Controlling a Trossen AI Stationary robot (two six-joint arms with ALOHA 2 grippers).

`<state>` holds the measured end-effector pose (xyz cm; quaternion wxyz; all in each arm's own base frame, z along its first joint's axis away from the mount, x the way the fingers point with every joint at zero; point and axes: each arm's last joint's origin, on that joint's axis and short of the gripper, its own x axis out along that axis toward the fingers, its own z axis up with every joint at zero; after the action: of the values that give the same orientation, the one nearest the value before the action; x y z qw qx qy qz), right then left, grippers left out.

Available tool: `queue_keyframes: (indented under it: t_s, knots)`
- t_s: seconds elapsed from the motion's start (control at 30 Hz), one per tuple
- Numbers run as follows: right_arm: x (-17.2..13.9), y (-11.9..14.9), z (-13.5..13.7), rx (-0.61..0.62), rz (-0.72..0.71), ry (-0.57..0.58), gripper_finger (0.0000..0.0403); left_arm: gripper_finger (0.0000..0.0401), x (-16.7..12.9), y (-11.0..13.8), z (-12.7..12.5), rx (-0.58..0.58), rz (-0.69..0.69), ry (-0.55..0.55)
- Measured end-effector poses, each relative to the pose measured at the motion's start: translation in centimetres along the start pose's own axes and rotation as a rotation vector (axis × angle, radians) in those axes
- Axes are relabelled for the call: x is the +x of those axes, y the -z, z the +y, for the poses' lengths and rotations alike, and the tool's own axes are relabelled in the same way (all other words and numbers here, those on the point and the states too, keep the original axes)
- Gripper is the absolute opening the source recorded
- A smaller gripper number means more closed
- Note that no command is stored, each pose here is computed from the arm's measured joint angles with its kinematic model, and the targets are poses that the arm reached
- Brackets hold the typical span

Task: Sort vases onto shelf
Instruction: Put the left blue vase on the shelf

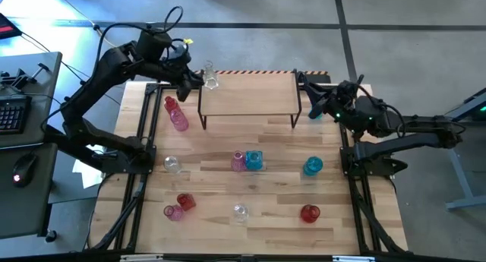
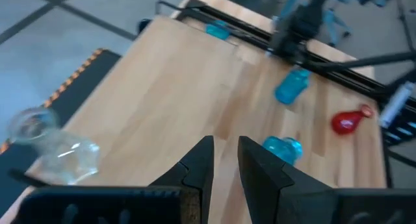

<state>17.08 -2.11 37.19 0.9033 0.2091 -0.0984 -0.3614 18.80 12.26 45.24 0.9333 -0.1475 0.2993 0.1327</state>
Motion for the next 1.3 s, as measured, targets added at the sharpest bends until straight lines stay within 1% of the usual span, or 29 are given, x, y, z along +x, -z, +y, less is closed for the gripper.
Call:
queue_keyframes:
  t_s: [0.07,0.13,0.2,0.3,0.4,0.57,0.63,0.8,0.87,1.03,1.2,1.3]
  knots:
    - [0.3,0.1,0.4,-0.003,0.018,-0.013,0.0110,0.0062,0.1,0.0,-0.4,0.023,0.004,0.016]
    - [0.7,-0.2,1.0,-0.016,0.033,-0.050,0.0110,0.0062,0.2,0.0,-0.8,0.045,0.007,0.029]
    - [1.1,-0.6,1.8,-0.056,0.046,-0.094,0.0110,0.0062,0.3,0.0,-1.1,0.054,0.009,0.039]
    - [1.6,-1.6,2.8,-0.123,0.043,-0.128,0.0110,0.0062,0.4,0.0,-1.4,0.063,0.011,0.050]
    - [2.0,-2.5,3.7,-0.197,0.061,-0.126,0.0110,0.0062,0.5,0.0,-1.6,0.067,0.013,0.054]
    - [2.6,-4.1,5.1,-0.250,0.121,-0.107,0.0110,0.0062,0.5,0.1,-1.9,0.036,0.017,0.061]
    - [2.9,-4.3,5.7,-0.281,0.167,-0.106,0.0110,0.0062,0.5,0.1,-1.9,0.032,0.017,0.061]
    - [4.2,-4.6,7.2,-0.309,0.277,-0.107,0.0110,0.0062,0.5,0.1,-1.8,0.015,0.017,0.054]
    - [4.8,-4.2,7.8,-0.321,0.334,-0.097,0.0110,0.0062,0.5,0.1,-1.8,0.013,0.017,0.051]
    - [6.4,-2.6,8.7,-0.320,0.465,-0.026,0.0110,0.0062,0.6,0.1,-1.8,0.013,0.018,0.051]
    - [7.9,-0.1,9.5,-0.316,0.626,-0.015,0.0110,0.0062,0.6,0.1,-1.8,0.013,0.018,0.051]
    - [8.7,1.4,9.8,-0.284,0.695,-0.016,0.0110,0.0062,0.6,0.1,-1.8,0.013,0.018,0.051]
